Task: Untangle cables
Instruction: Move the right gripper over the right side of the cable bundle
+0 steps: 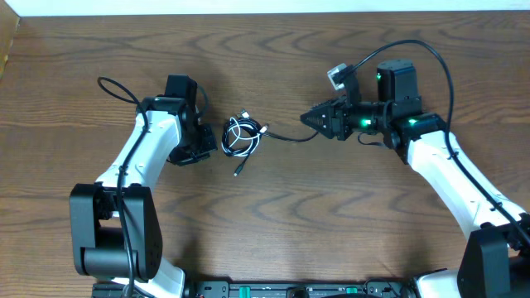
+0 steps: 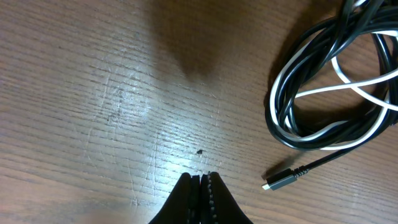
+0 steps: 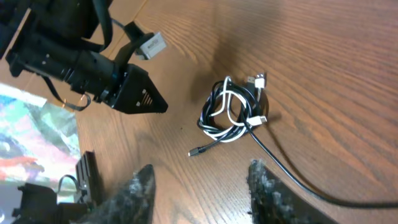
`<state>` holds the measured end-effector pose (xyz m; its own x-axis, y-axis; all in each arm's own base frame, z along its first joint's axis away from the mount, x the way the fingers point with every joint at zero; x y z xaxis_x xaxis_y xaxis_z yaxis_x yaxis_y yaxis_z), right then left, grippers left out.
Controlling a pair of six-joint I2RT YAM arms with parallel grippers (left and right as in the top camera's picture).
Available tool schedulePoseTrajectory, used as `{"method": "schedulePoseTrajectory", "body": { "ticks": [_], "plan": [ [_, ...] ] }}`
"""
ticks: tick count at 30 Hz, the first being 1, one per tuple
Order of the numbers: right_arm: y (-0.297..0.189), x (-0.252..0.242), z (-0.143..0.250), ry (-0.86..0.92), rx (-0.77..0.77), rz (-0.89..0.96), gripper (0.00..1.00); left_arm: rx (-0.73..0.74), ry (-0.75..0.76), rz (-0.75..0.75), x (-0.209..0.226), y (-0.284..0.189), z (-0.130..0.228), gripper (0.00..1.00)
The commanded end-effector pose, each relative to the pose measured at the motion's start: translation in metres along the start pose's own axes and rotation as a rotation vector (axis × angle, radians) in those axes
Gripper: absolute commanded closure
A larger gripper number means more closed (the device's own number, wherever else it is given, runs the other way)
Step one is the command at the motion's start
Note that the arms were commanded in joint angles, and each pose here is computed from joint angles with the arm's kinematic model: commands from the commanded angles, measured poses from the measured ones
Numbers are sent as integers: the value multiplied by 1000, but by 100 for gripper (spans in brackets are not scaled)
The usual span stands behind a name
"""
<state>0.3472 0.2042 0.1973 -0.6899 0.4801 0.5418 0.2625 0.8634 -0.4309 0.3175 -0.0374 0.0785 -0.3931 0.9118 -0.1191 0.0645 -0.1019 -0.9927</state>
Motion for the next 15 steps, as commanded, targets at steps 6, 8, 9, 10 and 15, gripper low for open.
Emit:
{"method": "schedulePoseTrajectory", "body": {
  "ticks": [6,8,9,10,15],
  "plan": [
    [1,-28,-5,107,-23,219,59,2,-4,-6,1,2,1,92],
    [3,-38,0,192,-26,321,58,2,-4,-6,1,2,1,92],
    [5,-40,2,210,-26,352,58,2,-4,-6,1,2,1,92],
    [7,-42,5,222,-23,381,58,2,-4,-6,1,2,1,92],
    [26,-44,19,264,3,478,57,2,-4,-7,1,2,1,92]
  ]
}}
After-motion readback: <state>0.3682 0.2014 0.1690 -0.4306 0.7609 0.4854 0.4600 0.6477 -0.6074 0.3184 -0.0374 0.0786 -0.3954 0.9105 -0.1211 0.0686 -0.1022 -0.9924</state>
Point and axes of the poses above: each gripper's point midway between its finger pads, its own y axis out along the fingers, its own x axis along the line the jaws close on, z = x × y, the point moved 3 cm from there along -y, back along the fingers, and after that the axes turned 6 degrees about -y, right-handed, at the moved point
